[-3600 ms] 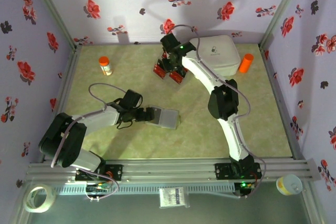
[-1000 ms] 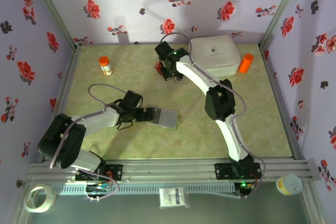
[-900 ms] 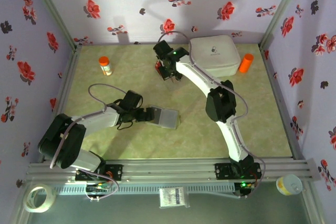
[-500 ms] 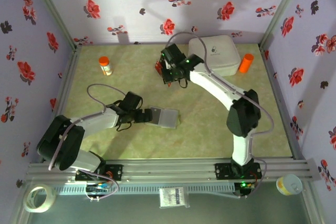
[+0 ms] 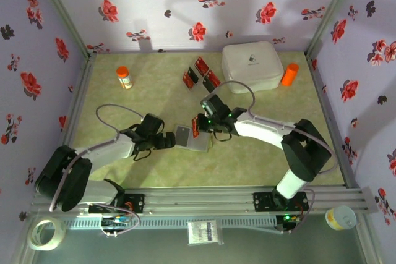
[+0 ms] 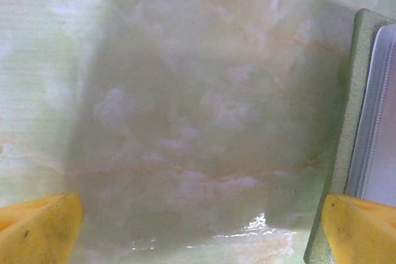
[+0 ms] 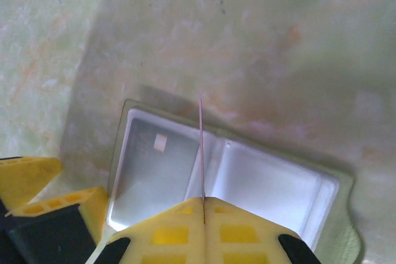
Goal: Put the credit cards into the card holder
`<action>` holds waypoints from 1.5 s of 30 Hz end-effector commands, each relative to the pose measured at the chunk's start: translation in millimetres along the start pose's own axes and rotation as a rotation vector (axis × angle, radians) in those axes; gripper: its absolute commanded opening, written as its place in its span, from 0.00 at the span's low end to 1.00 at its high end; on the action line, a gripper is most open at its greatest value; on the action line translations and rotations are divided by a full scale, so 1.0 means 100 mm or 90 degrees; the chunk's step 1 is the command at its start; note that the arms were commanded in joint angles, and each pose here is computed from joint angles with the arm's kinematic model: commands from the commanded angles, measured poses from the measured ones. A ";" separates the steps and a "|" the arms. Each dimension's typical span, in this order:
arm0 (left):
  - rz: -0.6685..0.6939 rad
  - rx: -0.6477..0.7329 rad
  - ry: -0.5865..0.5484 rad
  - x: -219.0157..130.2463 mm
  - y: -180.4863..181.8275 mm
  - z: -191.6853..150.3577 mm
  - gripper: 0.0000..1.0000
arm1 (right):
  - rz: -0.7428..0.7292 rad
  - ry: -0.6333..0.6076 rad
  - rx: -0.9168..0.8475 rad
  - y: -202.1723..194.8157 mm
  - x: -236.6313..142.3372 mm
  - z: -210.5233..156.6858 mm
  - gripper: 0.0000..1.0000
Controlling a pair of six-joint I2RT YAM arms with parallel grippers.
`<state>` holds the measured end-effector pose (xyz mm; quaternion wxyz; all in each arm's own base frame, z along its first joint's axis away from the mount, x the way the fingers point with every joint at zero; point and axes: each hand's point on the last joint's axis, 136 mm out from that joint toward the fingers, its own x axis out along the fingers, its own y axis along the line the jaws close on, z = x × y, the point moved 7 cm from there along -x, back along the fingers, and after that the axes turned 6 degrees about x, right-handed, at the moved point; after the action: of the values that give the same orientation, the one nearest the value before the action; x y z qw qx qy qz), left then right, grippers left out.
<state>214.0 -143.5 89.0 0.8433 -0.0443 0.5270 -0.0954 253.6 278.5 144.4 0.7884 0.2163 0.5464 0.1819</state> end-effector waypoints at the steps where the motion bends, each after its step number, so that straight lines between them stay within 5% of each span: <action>1: 0.028 -0.011 0.028 0.00 0.08 -0.15 1.00 | 0.066 -0.053 0.053 0.12 -0.08 0.06 0.00; 28: 0.008 -0.021 0.017 -0.08 0.06 -0.27 1.00 | 0.018 0.006 0.047 0.01 0.37 -0.01 0.00; 45: 0.018 0.070 0.015 -0.10 -0.24 0.27 1.00 | 0.020 0.002 0.042 0.00 0.32 -0.02 0.00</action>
<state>228.4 -165.5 117.7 0.8488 -0.0298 0.5154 -0.1142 264.9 295.4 118.4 0.7775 0.2581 0.5469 0.1728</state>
